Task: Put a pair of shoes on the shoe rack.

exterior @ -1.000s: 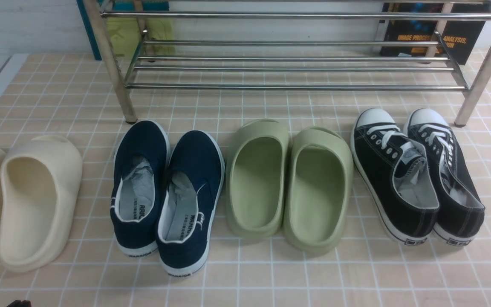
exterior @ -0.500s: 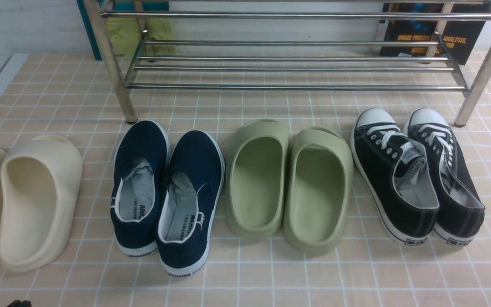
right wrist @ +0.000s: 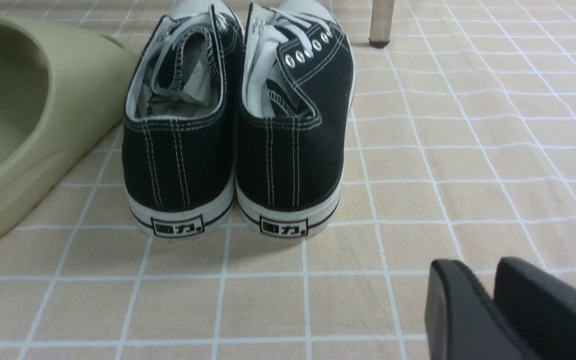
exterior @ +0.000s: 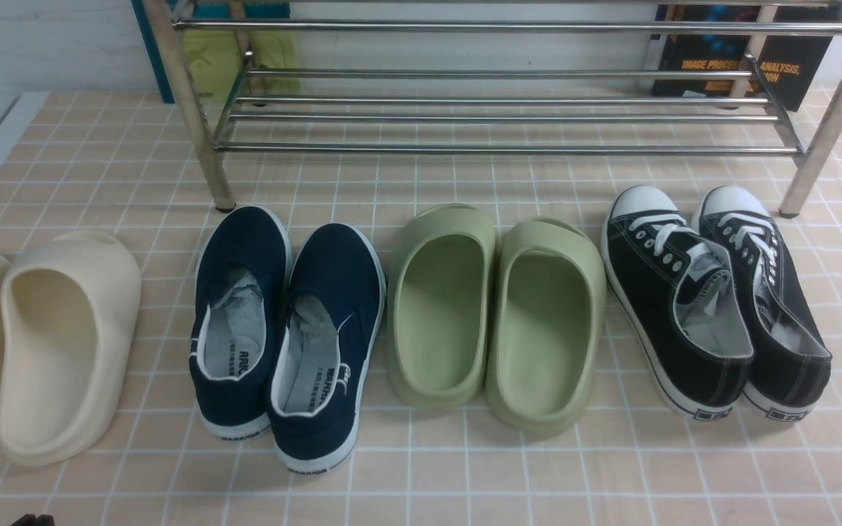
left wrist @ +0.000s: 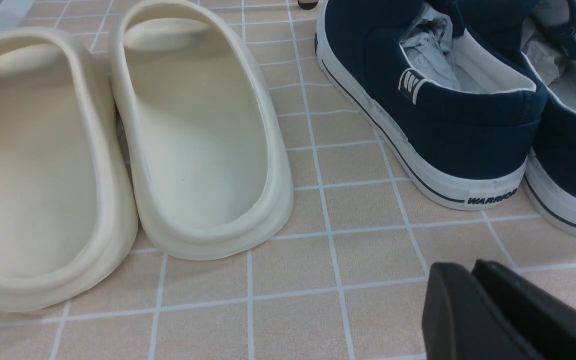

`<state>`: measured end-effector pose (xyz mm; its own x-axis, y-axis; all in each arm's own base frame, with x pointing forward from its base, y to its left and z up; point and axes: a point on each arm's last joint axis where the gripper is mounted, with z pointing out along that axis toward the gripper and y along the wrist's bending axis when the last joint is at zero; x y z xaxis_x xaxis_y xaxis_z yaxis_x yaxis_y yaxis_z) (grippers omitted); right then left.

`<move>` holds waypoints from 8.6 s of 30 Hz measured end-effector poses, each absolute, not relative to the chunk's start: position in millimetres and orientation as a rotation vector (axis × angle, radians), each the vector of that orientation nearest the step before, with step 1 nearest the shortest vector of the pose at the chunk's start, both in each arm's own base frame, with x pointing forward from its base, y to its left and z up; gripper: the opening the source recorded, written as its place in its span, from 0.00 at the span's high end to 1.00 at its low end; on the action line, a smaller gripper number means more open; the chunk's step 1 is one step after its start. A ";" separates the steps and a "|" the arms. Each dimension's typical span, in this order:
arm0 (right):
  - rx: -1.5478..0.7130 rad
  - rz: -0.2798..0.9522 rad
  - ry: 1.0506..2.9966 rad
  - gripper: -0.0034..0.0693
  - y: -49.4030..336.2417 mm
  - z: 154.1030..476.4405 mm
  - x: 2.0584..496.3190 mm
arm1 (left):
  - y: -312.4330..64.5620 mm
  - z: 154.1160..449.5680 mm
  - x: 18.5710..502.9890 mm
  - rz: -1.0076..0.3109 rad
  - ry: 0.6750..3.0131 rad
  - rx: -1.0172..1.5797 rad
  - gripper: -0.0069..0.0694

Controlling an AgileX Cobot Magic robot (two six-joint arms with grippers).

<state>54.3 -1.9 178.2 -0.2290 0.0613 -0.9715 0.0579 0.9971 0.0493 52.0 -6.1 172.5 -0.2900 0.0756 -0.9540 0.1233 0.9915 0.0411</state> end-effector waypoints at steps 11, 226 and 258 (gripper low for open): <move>0.080 -0.032 1.126 0.75 -5.0 238.0 47.7 | -6.1 172.5 52.0 -0.047 1.867 0.144 0.81; -0.021 -0.175 2.754 0.96 52.6 235.5 316.8 | -6.2 172.6 51.9 -0.049 1.870 0.143 0.60; -0.141 -0.223 2.499 0.96 41.3 273.5 455.9 | -6.2 172.6 51.9 -0.049 1.870 0.143 0.60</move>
<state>455.9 41.3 273.5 -0.8032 -0.1528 -0.5758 -0.0484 0.9801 -0.1926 51.9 -6.2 172.6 -0.2929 0.0742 -0.9533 0.1238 0.9915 0.0391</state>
